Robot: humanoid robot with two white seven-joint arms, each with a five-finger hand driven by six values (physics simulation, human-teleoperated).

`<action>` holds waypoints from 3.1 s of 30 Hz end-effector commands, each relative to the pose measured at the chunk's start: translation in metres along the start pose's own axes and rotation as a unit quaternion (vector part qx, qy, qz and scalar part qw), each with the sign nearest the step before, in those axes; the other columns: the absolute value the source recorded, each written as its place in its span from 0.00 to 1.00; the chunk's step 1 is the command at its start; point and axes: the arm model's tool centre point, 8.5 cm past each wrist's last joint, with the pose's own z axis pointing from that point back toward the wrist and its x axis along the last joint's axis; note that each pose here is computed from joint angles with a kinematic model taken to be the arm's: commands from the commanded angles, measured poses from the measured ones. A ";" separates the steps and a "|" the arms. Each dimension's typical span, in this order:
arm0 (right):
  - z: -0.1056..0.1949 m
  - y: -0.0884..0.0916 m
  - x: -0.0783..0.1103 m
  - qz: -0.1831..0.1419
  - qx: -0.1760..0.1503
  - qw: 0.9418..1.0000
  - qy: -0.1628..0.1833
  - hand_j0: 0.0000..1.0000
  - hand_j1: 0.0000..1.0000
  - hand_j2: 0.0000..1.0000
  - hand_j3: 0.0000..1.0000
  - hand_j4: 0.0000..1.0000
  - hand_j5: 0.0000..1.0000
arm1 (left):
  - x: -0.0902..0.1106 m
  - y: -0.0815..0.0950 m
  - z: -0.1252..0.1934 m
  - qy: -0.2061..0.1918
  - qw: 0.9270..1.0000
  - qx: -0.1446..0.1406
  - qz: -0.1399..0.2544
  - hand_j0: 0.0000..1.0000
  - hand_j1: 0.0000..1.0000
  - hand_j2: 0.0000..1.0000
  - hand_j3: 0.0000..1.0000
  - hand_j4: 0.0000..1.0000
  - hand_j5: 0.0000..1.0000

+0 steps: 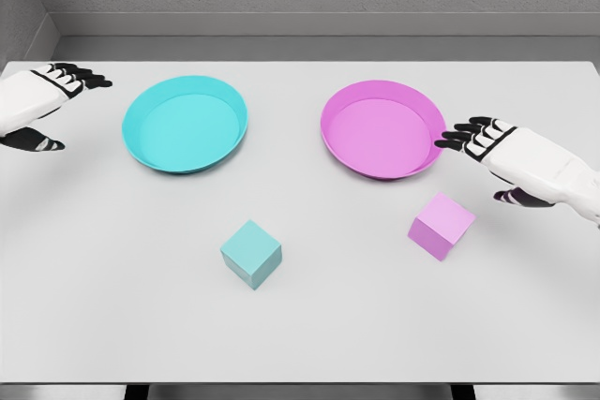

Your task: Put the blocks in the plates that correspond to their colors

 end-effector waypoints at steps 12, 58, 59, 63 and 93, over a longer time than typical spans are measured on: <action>0.004 0.029 0.019 -0.010 0.116 0.990 -0.073 1.00 1.00 1.00 1.00 1.00 1.00 | 0.058 0.010 -0.006 -0.092 0.994 -0.017 -0.048 1.00 1.00 1.00 1.00 1.00 1.00; -0.032 0.021 0.029 0.019 0.185 0.978 -0.095 0.53 0.53 0.53 0.53 0.53 0.53 | 0.220 -0.074 -0.032 -0.286 0.956 -0.021 0.066 1.00 1.00 1.00 1.00 1.00 1.00; -0.033 0.019 0.028 0.019 0.184 0.978 -0.094 0.53 0.53 0.53 0.53 0.53 0.53 | 0.223 -0.075 -0.034 -0.291 0.954 -0.020 0.068 1.00 1.00 1.00 1.00 1.00 1.00; -0.036 0.008 0.026 0.021 0.170 0.981 -0.095 0.53 0.53 0.53 0.53 0.53 0.53 | 0.229 -0.073 -0.038 -0.303 0.951 -0.021 0.065 1.00 1.00 1.00 1.00 1.00 1.00; -0.094 -0.075 0.011 0.006 0.055 0.998 0.008 0.53 0.53 0.53 0.53 0.53 0.53 | 0.233 -0.061 -0.053 -0.350 0.933 -0.085 -0.023 1.00 1.00 1.00 1.00 1.00 1.00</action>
